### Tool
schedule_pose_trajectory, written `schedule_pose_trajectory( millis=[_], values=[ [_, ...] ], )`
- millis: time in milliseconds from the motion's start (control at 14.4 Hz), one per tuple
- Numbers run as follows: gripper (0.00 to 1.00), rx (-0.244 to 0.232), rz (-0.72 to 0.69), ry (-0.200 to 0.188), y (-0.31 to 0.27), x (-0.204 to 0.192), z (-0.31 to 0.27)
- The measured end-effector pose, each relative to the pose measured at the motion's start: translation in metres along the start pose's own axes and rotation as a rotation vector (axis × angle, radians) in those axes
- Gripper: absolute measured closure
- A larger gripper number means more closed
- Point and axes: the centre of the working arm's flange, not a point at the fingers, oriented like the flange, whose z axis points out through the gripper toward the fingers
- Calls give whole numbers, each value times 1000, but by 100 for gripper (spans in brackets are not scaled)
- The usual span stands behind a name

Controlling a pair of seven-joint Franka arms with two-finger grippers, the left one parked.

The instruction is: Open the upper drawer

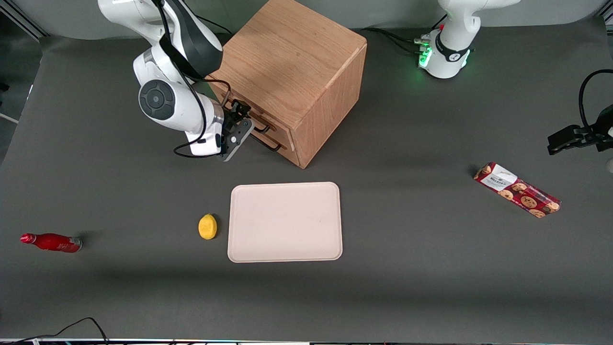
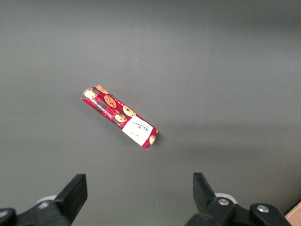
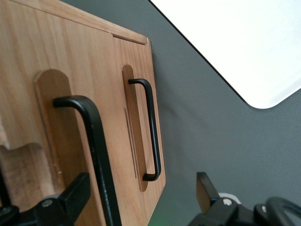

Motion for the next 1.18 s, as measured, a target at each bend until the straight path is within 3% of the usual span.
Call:
schedule_pose_trajectory(
  millis=[1179],
  values=[
    [0, -6, -9, 10, 13, 1, 31]
  ],
)
